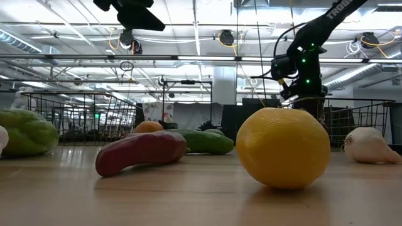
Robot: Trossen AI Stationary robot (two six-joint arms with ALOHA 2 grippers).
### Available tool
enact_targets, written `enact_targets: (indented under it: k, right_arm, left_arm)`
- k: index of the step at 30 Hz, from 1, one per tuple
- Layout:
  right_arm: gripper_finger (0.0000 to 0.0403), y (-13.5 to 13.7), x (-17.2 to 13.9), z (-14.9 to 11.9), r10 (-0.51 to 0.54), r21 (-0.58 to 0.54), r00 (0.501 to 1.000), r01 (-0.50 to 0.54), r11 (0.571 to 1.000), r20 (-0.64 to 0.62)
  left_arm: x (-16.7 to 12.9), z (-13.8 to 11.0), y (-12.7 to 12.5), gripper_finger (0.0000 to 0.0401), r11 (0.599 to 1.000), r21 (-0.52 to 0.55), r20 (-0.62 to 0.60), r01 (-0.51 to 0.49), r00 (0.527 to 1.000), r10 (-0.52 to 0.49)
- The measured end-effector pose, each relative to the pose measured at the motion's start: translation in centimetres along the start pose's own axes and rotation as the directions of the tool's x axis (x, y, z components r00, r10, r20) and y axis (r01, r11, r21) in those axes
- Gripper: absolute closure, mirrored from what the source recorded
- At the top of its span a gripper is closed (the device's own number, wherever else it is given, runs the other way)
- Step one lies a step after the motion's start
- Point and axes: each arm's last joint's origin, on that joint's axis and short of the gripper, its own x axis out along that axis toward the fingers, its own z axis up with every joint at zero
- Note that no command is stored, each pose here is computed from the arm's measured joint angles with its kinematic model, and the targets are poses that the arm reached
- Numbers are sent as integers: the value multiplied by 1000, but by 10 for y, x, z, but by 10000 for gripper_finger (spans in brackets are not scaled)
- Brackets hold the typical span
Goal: Sort produce into baskets
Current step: Put the left red apple into the right wire basket
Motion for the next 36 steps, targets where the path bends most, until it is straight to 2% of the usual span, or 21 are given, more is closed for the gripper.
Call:
enact_targets:
  k: [6,19,26,33,36]
  right_arm:
    - [344,-2,0,2,-50,12,999,50,999,18]
    - [344,-4,0,6,-60,16,997,59,998,50]
    - [344,-2,0,0,-14,-28,1000,14,1000,-1]
    - [344,1,7,-3,-22,-42,1000,21,999,-13]
    - [344,2,12,-4,-61,-42,998,60,997,-3]
  left_arm:
    - [0,-1,0,40,1000,1,-7,0,1000,0]
    - [0,-1,0,40,1000,1,-7,-1,1000,1]
    - [0,-1,0,40,1000,0,-7,-1,1000,1]
    - [0,-1,0,40,1000,1,-7,0,1000,0]
    - [0,-1,0,40,1000,1,-7,-1,1000,1]
